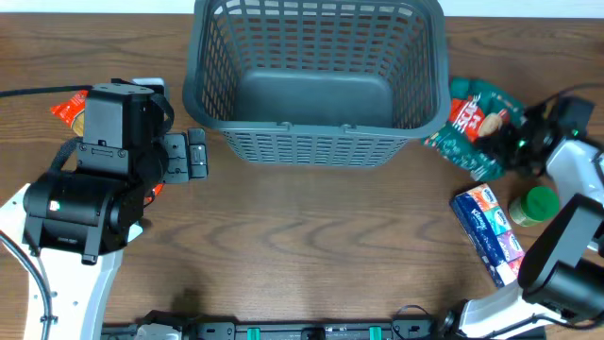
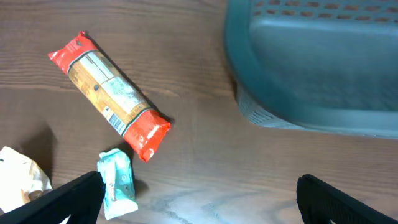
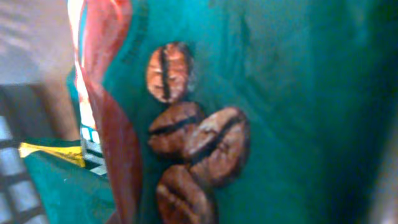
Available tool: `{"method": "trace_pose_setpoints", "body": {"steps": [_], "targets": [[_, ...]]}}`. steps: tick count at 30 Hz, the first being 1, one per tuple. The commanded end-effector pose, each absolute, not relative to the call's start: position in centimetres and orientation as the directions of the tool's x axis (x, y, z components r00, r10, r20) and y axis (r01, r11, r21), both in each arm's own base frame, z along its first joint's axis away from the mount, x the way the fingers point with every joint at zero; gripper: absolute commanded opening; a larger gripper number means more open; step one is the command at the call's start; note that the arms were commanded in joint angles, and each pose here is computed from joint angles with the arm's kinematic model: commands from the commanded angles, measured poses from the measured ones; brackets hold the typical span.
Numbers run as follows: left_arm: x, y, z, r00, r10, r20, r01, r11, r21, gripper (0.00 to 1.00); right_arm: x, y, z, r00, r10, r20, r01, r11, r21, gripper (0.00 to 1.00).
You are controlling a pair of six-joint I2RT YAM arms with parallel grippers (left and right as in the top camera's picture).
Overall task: Pack container
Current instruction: 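Grasp the green Nescafe bag with the right gripper, then lift the Nescafe bag into the grey basket and release it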
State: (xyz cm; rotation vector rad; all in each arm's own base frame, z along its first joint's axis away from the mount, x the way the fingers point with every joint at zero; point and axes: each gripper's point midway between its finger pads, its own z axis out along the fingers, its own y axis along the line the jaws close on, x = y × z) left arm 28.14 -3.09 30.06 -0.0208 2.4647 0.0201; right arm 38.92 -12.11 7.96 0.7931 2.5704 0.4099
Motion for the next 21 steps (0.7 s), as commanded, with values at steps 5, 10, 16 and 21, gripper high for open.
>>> {"method": "trace_pose_setpoints", "body": {"steps": [5, 10, 16, 21], "targets": [[28.3, -3.0, 30.5, -0.774, 0.009, -0.634, -0.01, 1.0, 0.027, 0.99, 42.9, -10.8, 29.0, -0.607, 0.311, -0.731, 0.225, 0.95, 0.218, 0.01], [28.3, -3.0, 30.5, -0.774, 0.009, -0.634, -0.01, 1.0, 0.027, 0.98, 43.0, -8.1, 36.4, -0.518, 0.18, -0.836, 0.174, 0.979, 0.104, 0.01], [28.3, -3.0, 30.5, -0.774, 0.009, -0.633, -0.01, 1.0, 0.028, 0.99, 43.0, -4.8, 42.5, -0.397, 0.049, -0.917, 0.151, 0.988, -0.013, 0.01], [28.3, -3.0, 30.5, -0.774, 0.01, -0.634, -0.01, 1.0, 0.028, 0.99, 43.9, 1.2, 43.8, -0.341, -0.201, -0.918, -0.052, 0.979, -0.195, 0.01]]}}
